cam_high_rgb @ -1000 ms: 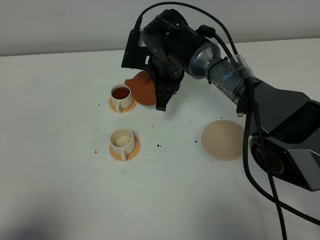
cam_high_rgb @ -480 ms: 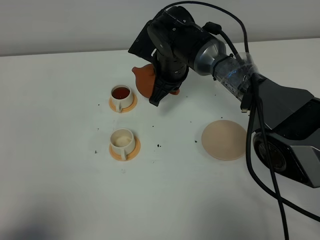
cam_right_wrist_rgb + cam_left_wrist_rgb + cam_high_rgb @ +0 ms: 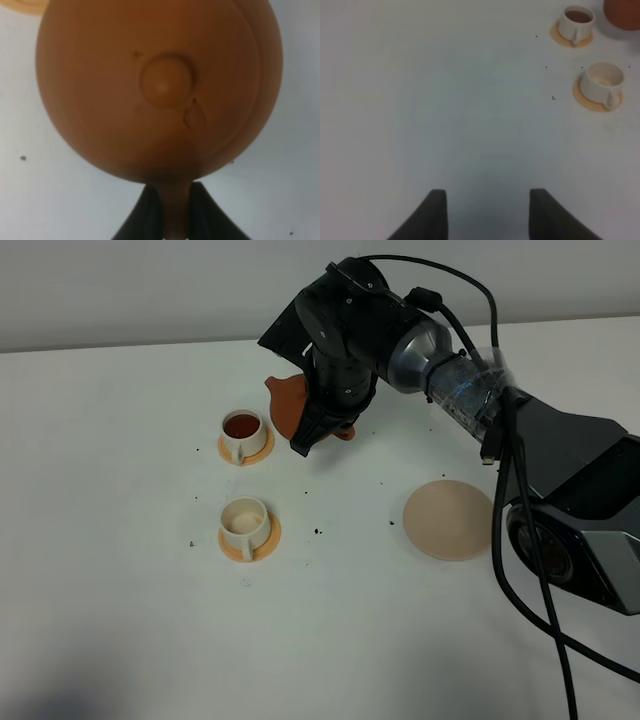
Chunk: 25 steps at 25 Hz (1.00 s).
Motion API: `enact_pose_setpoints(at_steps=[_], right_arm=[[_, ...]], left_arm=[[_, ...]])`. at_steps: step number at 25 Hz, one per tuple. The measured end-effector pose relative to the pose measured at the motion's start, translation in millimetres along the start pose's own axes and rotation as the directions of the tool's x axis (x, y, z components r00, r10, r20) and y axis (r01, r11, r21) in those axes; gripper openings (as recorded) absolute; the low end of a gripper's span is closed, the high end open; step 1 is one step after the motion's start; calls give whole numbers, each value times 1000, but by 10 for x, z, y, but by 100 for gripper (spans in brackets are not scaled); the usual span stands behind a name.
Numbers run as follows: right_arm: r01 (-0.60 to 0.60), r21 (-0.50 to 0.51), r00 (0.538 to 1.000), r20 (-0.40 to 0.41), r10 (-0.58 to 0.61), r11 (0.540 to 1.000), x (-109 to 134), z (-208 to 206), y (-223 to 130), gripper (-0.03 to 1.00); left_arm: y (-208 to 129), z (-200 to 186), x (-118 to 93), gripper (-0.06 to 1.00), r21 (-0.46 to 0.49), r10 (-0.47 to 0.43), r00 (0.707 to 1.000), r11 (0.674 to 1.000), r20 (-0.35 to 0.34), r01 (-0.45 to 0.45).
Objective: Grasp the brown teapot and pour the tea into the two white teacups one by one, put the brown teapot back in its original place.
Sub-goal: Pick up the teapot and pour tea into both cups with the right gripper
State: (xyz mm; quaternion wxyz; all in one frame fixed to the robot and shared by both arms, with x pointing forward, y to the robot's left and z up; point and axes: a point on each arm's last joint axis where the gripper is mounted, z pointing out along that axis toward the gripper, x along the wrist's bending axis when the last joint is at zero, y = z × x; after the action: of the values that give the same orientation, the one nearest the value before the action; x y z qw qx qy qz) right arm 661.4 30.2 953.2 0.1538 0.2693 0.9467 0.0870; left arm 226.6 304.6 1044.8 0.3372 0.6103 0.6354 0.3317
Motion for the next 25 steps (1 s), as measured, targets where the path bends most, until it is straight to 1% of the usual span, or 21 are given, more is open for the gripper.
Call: enact_pose_setpoints(at_steps=[10,14,20,22,25], right_arm=[[-85,-72,996,4,86,994,-66,-389,49,11],[-101,-81,995,-24,99,992,-53,-562,13,11],[-89,-11,995,-51,88,996,59,-761,-208,11],[-89,27,994,-57,91,996,130,-792,-306,11],[-46,67,998,-39,49,997,288,-857,-402,11]], left_arm=[[0,0,0,39,0,0,1000,1000,0,0],[0,0,0,39,0,0,1000,1000,0,0],[0,0,0,39,0,1,1000,1000,0,-1],[0,0,0,39,0,1,1000,1000,0,-1],[0,0,0,39,0,1,1000,1000,0,-1]])
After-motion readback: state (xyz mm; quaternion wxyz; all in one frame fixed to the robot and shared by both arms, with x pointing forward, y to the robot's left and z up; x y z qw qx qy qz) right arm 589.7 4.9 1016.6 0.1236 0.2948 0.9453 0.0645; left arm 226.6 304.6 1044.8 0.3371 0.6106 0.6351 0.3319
